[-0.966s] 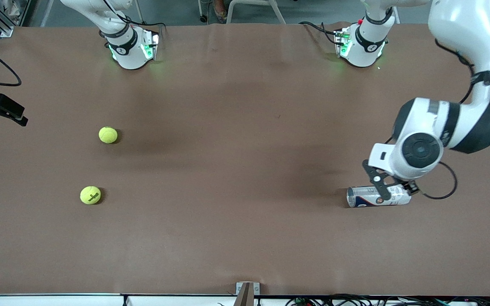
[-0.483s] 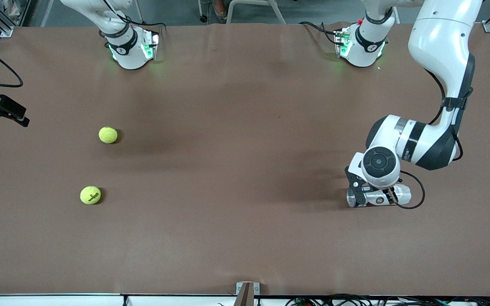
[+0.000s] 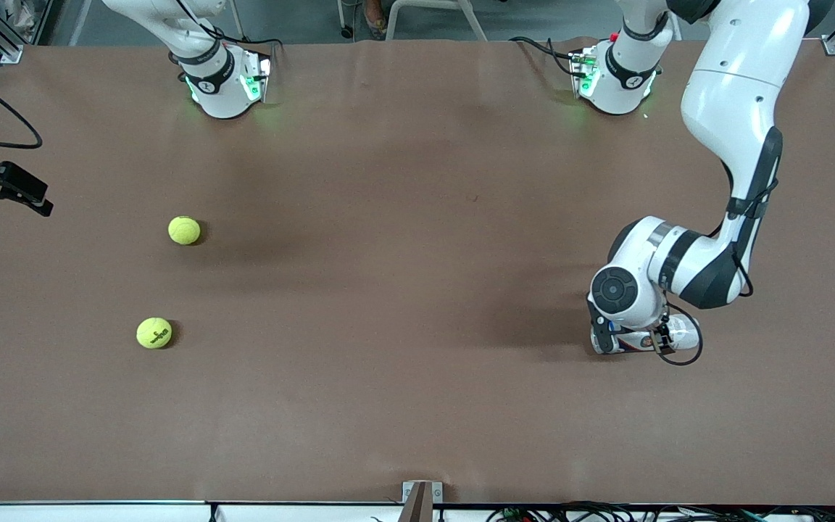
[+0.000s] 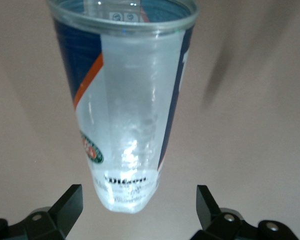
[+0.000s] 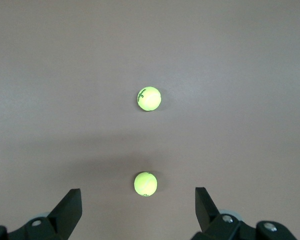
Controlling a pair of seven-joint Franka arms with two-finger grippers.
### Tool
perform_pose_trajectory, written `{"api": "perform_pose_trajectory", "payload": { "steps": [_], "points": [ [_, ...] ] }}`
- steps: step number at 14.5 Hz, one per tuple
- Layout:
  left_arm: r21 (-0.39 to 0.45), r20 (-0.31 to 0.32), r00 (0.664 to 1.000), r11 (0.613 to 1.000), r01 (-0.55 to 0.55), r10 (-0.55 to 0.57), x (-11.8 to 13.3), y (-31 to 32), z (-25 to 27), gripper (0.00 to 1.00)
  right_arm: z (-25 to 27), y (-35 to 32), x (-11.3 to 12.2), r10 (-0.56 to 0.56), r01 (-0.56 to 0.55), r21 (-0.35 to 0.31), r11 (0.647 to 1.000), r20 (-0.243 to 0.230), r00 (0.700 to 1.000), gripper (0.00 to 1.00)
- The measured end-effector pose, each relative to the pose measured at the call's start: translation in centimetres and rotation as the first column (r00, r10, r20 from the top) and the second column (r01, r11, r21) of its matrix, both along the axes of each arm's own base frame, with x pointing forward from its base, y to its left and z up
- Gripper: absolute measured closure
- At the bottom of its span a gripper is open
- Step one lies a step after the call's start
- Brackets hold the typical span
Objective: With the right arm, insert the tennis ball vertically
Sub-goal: 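Grasp the tube with the left gripper and stand it upright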
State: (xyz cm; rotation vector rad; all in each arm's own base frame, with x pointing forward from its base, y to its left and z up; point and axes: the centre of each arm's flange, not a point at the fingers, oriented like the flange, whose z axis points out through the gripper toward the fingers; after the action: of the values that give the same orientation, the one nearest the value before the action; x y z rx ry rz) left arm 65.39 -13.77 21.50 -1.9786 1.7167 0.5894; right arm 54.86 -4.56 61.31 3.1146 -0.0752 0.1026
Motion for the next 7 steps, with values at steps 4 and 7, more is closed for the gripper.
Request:
{"api": "perform_pose_trajectory", "payload": {
  "steps": [4,7],
  "points": [
    [0.053,0.016,0.999,0.997,0.047,-0.048,0.9,0.3,-0.8,0.00,0.0,0.4,0.0,0.007,-0.007,0.000,1.000,0.001,1.000,0.00],
    [0.058,0.032,0.999,0.998,0.038,-0.040,0.9,0.4,-2.0,0.01,0.0,0.5,0.0,0.008,-0.008,0.000,1.000,0.001,1.000,0.00]
  ]
}}
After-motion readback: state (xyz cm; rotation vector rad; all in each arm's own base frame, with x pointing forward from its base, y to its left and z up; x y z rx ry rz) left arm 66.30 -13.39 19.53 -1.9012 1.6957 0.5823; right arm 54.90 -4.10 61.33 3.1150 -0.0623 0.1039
